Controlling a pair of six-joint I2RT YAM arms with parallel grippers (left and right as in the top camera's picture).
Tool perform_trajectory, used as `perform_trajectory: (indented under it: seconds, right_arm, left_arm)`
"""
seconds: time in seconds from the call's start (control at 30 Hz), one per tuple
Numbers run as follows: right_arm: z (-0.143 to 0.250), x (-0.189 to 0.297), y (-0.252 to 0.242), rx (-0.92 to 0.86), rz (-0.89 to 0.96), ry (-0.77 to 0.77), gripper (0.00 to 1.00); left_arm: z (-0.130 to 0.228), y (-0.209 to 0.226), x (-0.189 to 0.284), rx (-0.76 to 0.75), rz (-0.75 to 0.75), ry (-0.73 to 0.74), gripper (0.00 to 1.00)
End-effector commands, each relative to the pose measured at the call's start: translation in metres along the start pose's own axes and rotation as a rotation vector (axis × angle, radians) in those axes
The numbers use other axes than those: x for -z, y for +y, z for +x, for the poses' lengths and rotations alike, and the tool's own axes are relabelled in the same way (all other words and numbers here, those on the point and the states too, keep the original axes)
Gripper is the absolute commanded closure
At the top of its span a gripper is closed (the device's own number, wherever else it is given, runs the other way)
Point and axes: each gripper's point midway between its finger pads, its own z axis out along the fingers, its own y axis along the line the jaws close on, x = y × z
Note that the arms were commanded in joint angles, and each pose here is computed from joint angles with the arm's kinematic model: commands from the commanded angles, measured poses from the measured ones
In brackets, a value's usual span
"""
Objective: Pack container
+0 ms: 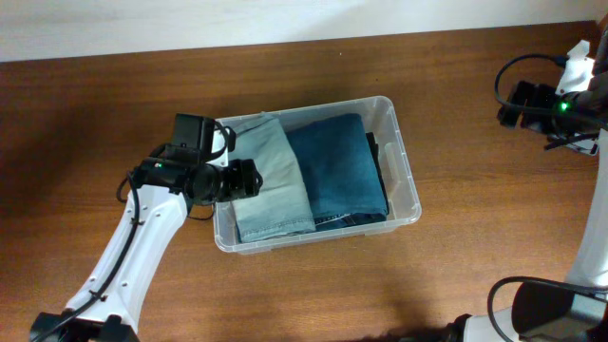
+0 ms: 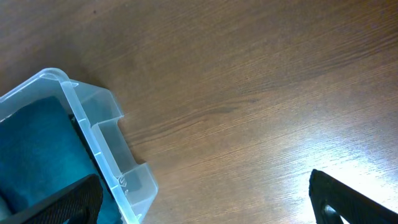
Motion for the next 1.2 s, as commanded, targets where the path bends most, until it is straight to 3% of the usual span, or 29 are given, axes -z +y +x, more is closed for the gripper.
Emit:
perform_trajectory:
  seconds: [0.0, 0.17, 0.2, 0.23, 0.3, 0.37, 0.57, 0.73, 0.8, 0.87, 1.03, 1.17]
  right_arm:
    - [-0.002, 0.012, 0.001, -0.006, -0.001, -0.035, 0.02]
    - [-0.002, 0.012, 0.001, -0.006, -0.001, -0.035, 0.01]
    - [-0.002, 0.012, 0.001, -0.006, -0.001, -0.035, 0.02]
    - [-0.002, 0.012, 0.001, -0.006, -0.001, -0.035, 0.01]
    - [-0.002, 0.012, 0.001, -0.007, -0.001, -0.035, 0.01]
    - [-0.002, 0.012, 0.001, -0.006, -0.001, -0.035, 0.01]
    - [-0.002, 0.012, 0.001, -0.006, -0.001, -0.035, 0.02]
    - [-0.002, 0.012, 0.001, -0.006, -0.001, -0.035, 0.01]
    - [-0.002, 0.012, 0.001, -0.006, -0.001, -0.035, 0.01]
    - [-0.002, 0.012, 0.001, -0.007, -0.001, -0.035, 0.02]
    - [-0.002, 0.012, 0.001, -0.007, -0.001, -0.035, 0.02]
    - [-0.002, 0.012, 0.001, -0.006, -0.001, -0.035, 0.01]
  left_arm:
    - [-0.018, 0.003, 0.014, -0.065, -0.030, -0.061, 0.24]
    - [-0.066, -0.024, 0.052, -0.117, 0.011, -0.212, 0.30]
    - [-0.075, -0.030, 0.059, -0.129, 0.022, -0.246, 0.39]
    - [-0.083, -0.035, 0.063, -0.141, 0.033, -0.277, 0.55]
    - [-0.094, -0.043, 0.066, -0.162, 0.051, -0.325, 0.79]
    - [-0.100, -0.053, 0.059, -0.186, 0.068, -0.342, 0.84]
    - [-0.073, -0.073, -0.024, -0.236, 0.077, -0.157, 0.87]
    - [-0.008, -0.067, -0.108, -0.224, 0.069, 0.152, 0.85]
    - [0.001, -0.065, -0.114, -0.214, 0.076, 0.192, 0.86]
    - [-0.002, -0.066, -0.107, -0.235, 0.080, 0.184, 0.89]
    - [-0.049, -0.083, -0.017, -0.316, 0.048, 0.016, 0.89]
    - [-0.064, -0.097, 0.044, -0.345, 0.061, -0.118, 0.88]
